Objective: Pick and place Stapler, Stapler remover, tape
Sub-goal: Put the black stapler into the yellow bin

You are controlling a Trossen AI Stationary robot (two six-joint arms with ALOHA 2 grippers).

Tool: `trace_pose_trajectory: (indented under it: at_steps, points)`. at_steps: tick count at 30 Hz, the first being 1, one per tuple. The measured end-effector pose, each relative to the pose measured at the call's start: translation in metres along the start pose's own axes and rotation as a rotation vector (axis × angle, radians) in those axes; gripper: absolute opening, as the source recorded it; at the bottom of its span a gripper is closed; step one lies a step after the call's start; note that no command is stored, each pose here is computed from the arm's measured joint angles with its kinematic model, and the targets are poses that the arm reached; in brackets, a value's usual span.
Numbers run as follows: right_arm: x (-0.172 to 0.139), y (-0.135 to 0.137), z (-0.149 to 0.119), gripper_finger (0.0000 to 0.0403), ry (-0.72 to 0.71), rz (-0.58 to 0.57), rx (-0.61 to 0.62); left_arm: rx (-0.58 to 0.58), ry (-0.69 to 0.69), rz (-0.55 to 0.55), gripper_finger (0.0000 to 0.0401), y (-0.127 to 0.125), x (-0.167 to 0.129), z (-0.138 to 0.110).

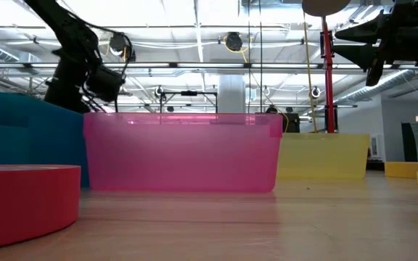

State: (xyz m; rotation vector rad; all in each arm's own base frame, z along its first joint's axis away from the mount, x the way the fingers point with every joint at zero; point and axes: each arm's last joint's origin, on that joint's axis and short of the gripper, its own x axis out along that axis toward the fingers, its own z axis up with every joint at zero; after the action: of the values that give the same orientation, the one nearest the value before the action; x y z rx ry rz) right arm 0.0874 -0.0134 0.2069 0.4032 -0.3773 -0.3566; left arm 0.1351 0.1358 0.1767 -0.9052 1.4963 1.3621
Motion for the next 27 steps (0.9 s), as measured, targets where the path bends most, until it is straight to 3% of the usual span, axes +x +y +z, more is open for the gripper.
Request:
trace_pose_trajectory:
  at_steps: [6, 10, 20, 27]
  points:
    - [0.000, 0.000, 0.000, 0.0141, 0.000, 0.000, 0.000, -0.031, -0.050, -0.139, 0.0039, 0.018, -0.022, -0.015]
    - [0.000, 0.000, 0.000, 0.0141, 0.000, 0.000, 0.000, -0.050, -0.090, -0.311, 0.0039, 0.029, -0.038, -0.026]
    - [0.008, 0.005, -0.002, 0.0141, 0.016, 0.059, -0.055, -0.040, -0.312, -1.009, 0.0038, 0.039, -0.087, -0.036]
    - [0.031, 0.014, -0.010, 0.0141, 0.031, 0.131, -0.135, 0.016, -0.392, -1.316, 0.0038, 0.029, -0.117, -0.038]
